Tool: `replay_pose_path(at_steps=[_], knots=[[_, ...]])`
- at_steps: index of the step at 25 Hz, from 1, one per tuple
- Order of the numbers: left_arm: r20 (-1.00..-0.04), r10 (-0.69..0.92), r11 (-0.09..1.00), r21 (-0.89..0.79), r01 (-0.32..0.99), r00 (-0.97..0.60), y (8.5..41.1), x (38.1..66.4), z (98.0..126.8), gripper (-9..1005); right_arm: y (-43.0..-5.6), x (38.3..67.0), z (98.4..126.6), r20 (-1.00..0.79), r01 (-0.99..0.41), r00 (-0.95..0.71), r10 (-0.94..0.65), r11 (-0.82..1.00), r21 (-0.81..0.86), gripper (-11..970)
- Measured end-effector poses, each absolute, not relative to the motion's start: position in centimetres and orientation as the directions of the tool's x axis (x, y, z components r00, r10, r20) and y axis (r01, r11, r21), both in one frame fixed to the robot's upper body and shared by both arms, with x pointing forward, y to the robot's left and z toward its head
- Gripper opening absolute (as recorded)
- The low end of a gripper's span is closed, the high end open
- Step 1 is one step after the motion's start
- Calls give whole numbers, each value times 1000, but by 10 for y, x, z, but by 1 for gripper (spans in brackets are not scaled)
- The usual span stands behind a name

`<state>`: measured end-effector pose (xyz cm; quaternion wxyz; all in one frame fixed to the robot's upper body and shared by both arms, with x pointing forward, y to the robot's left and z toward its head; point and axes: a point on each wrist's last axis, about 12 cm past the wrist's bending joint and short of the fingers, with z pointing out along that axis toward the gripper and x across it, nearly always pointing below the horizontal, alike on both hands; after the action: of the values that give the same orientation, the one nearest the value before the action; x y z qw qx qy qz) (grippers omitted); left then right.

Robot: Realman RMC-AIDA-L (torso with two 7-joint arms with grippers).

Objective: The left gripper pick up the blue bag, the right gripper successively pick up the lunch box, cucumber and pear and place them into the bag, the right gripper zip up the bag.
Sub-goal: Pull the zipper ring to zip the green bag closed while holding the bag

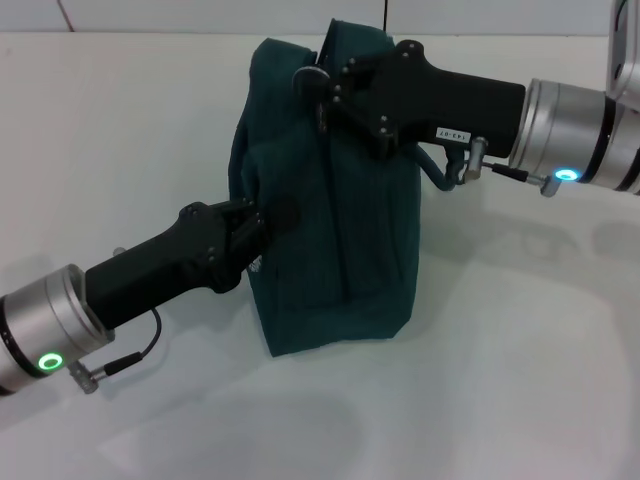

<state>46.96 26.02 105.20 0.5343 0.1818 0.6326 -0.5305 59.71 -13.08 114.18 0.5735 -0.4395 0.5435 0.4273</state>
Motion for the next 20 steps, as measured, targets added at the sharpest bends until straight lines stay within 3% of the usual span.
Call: replay_pose_path(at_steps=[20], knots=[[-873,-334,374,-469,800,-355,259,464,1048,54,-131,601,1148,-966,-938,-232,114,235,253,87]])
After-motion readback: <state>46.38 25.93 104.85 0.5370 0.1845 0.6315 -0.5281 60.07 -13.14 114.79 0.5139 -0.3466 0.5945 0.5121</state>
